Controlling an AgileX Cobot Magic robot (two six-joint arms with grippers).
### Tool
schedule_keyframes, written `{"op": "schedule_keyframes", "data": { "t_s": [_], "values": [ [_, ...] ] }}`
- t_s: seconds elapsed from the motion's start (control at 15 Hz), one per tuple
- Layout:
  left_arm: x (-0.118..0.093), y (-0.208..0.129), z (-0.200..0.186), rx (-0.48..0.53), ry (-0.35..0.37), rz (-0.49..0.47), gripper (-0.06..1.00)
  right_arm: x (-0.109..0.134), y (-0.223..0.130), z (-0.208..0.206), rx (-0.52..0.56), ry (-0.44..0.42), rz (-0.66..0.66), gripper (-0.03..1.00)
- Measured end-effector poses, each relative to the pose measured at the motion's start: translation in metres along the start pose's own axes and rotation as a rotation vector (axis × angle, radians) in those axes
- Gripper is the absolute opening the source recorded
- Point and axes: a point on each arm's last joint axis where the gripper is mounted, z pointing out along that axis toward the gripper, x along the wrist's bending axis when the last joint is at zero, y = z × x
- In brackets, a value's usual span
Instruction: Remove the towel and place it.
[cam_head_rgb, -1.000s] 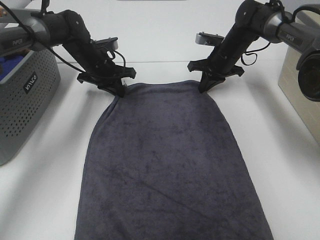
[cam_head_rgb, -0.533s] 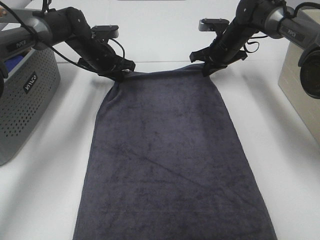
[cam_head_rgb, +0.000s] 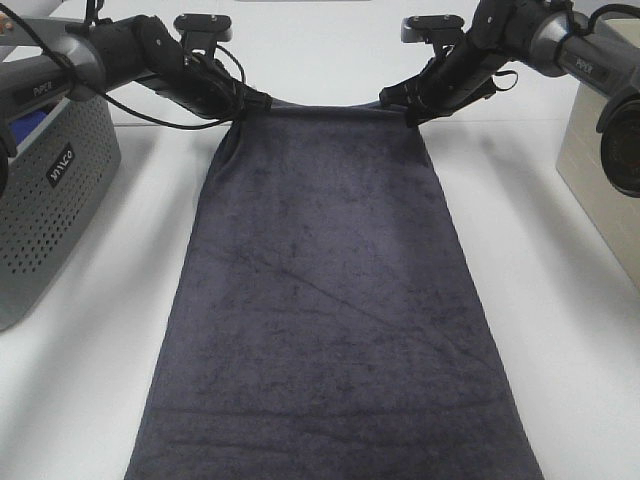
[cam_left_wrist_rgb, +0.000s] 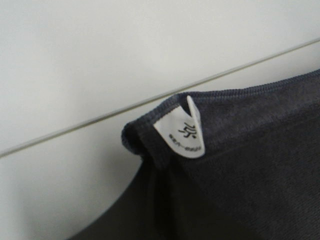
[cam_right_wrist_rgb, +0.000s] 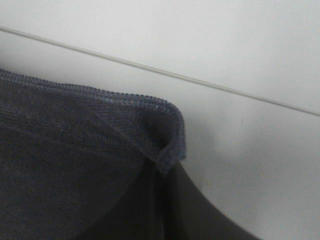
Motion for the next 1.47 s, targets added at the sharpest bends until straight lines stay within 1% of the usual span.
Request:
{"op": "schedule_keyframes", "data": {
  "t_s": [0.2, 0.33, 0.53, 0.8, 1.0, 1.2, 1.4, 1.47],
  "values": [
    [0.002, 0.006, 0.000, -0.061, 0.018, 0.036, 0.01, -0.001, 0.004, 0.000, -0.046, -0.015, -0.004, 0.01],
    [0.002, 0.009, 0.000, -0.100, 0.030, 0.041, 0.01, -0.002, 0.006, 0.000, -0.068, -0.020, -0.004, 0.01],
    [0.003, 0.012, -0.001, -0.127, 0.038, 0.043, 0.01, -0.002, 0.008, 0.000, -0.092, -0.025, -0.004, 0.01],
    [0.003, 0.012, 0.000, -0.131, 0.039, 0.043, 0.01, -0.002, 0.008, 0.000, -0.098, -0.026, -0.004, 0.01],
    [0.005, 0.013, 0.001, -0.164, 0.050, 0.042, 0.01, -0.003, 0.012, 0.001, -0.135, -0.033, -0.002, 0.01],
    [0.008, -0.002, 0.015, -0.157, 0.060, 0.036, 0.01, -0.003, 0.009, 0.006, -0.143, -0.034, -0.001, 0.01],
    [0.010, -0.013, 0.024, -0.142, 0.063, 0.034, 0.02, -0.003, -0.002, 0.023, -0.118, -0.030, 0.006, 0.01],
    [0.010, -0.014, 0.025, -0.147, 0.066, 0.033, 0.04, -0.003, -0.003, 0.025, -0.118, -0.030, 0.008, 0.02]
  ]
}}
